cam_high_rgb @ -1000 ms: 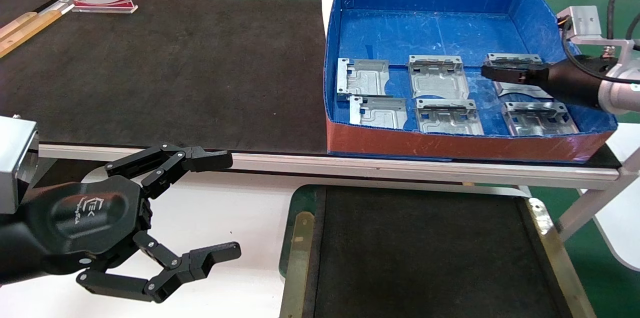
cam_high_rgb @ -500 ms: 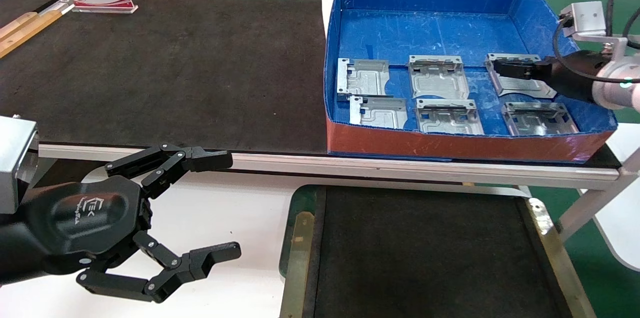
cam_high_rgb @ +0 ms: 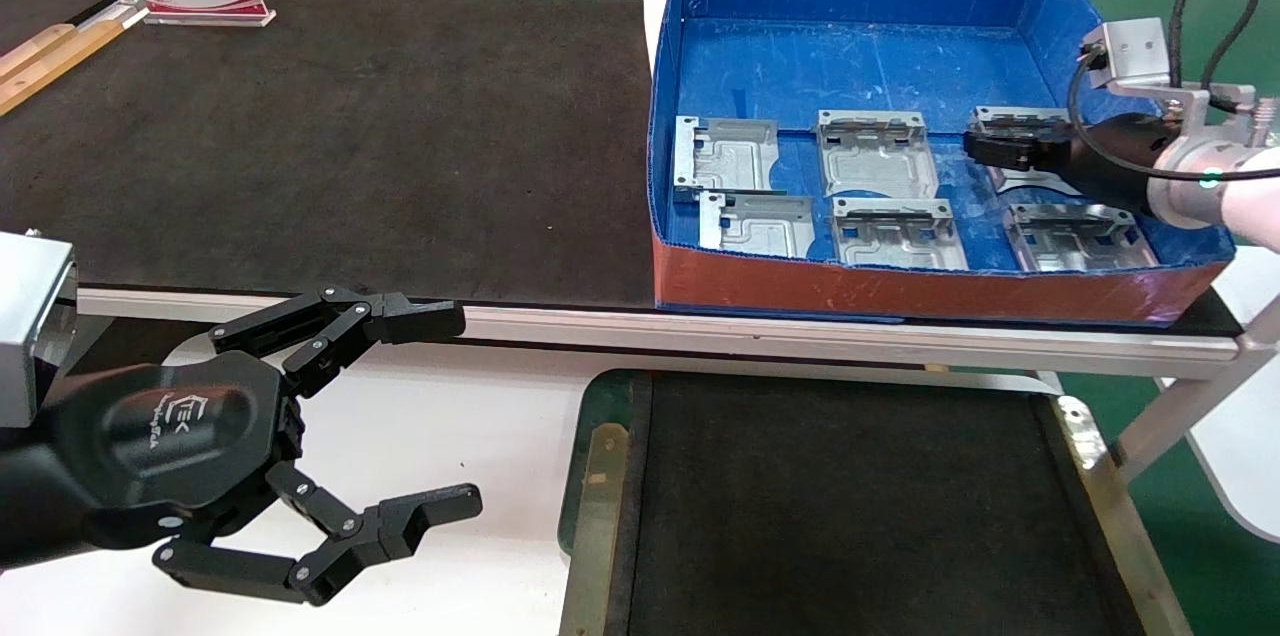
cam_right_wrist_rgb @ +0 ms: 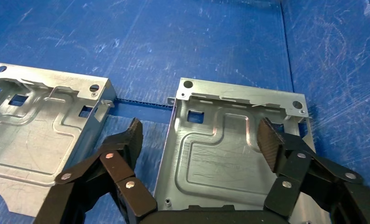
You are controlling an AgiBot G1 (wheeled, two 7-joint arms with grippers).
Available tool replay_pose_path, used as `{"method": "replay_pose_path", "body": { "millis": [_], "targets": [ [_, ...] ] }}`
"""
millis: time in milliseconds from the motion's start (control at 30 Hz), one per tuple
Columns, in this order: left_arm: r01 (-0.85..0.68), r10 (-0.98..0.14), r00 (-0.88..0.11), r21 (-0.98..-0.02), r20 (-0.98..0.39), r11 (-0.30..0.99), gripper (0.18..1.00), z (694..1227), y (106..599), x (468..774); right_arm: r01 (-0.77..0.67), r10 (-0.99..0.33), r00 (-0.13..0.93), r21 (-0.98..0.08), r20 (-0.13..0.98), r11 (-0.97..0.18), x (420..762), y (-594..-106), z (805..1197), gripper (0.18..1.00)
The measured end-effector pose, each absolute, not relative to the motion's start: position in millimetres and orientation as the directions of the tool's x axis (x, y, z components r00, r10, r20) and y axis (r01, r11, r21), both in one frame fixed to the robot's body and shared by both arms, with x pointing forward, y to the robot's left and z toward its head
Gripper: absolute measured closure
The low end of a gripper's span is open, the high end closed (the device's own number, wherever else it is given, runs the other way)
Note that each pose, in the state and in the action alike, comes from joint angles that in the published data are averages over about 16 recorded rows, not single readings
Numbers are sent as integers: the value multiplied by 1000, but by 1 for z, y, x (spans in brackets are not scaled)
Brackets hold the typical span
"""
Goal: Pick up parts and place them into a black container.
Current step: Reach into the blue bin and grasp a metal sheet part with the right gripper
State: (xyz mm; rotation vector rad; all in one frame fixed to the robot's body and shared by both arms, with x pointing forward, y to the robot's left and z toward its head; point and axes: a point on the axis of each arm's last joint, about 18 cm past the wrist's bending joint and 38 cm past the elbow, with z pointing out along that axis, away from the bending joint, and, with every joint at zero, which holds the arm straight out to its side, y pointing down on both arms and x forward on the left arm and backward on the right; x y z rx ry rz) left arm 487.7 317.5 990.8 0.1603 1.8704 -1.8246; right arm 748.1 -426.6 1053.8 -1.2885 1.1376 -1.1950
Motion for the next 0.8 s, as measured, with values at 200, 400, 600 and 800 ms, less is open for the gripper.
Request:
{"method": "replay_pose_path", "body": {
  "millis": [200,400,600,800],
  "targets": [
    [430,-267,-859,-899,-437,87,184,991,318,488,-8,-996,74,-998,58,-59,748,-426,1053,326],
    [430,-267,-859,-899,-437,87,184,991,318,488,-10,-995,76,-998,60,-61,747,-427,1052,435],
    [430,-267,-859,-899,-437,87,184,991,318,488,-11,-995,80,-998,63,-64,747,-428,1052,573],
    [430,-267,-859,-899,-437,87,184,991,318,488,-14,-994,86,-998,67,-68,746,-427,1052,714]
  ]
}}
